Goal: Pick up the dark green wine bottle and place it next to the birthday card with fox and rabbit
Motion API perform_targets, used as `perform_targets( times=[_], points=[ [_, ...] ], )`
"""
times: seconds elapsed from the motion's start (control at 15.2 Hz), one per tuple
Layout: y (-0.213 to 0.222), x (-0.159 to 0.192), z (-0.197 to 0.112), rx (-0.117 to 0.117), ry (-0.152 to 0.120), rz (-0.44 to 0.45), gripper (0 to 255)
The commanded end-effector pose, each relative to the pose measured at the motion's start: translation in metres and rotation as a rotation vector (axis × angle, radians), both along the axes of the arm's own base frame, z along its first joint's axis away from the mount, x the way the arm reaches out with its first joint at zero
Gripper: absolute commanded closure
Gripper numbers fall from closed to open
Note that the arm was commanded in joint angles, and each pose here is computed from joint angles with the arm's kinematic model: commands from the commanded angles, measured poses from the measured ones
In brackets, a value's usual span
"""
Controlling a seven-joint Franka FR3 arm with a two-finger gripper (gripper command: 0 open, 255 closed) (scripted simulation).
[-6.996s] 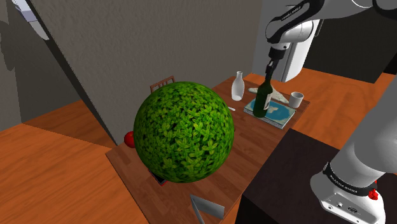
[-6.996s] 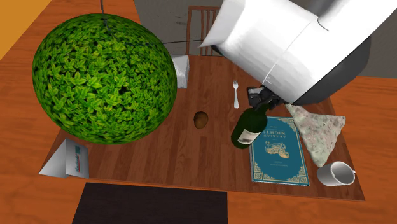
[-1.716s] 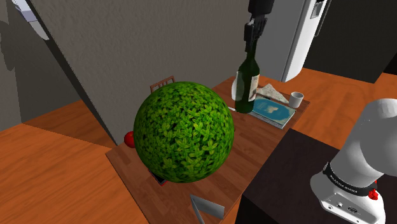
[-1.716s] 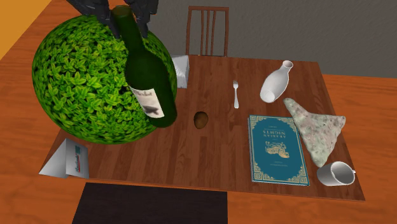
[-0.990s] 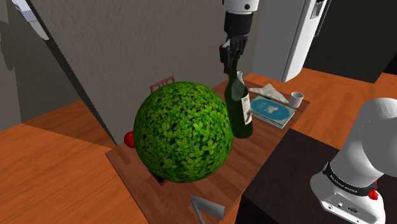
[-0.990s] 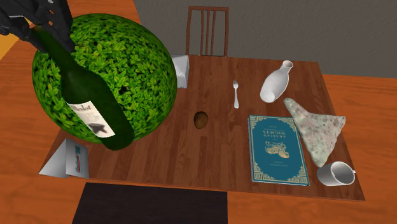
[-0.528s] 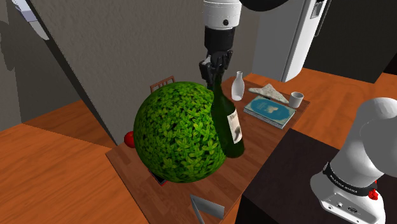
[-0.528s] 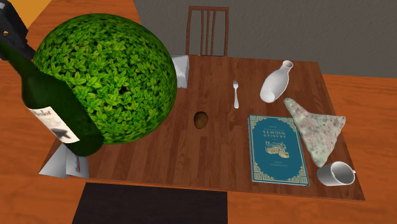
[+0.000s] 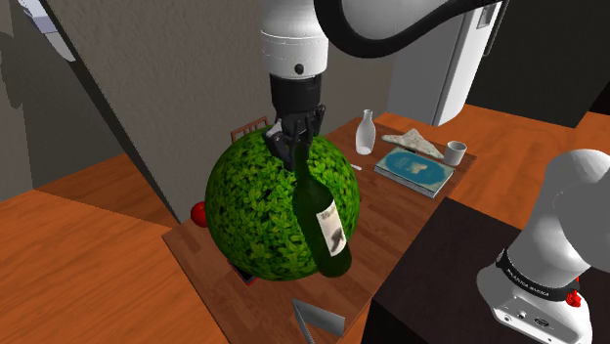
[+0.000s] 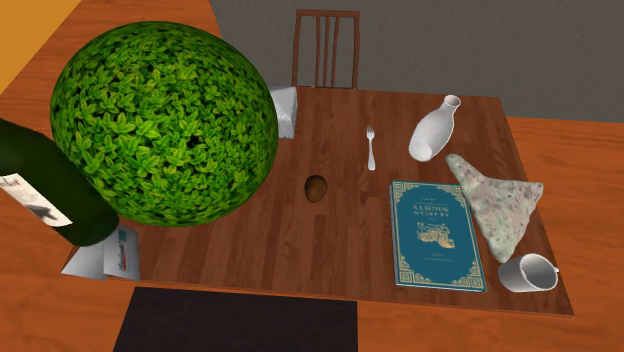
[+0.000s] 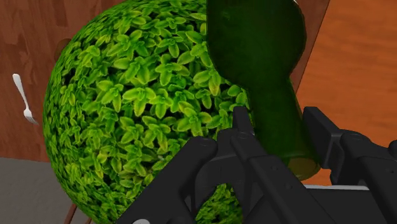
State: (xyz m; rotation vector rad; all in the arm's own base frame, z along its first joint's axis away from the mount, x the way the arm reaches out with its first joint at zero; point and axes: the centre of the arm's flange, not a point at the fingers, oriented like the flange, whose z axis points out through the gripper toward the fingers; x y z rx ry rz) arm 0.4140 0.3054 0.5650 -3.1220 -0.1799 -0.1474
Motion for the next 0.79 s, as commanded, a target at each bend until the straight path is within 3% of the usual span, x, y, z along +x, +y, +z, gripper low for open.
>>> perform_targets(
  times=[0.0,0.73],
  points=[
    [0.029,-0.003,-0.004,0.001,0.0,-0.002,255],
    [0.171,-0.011,-0.033,0.001,0.0,-0.002,255]
  ],
)
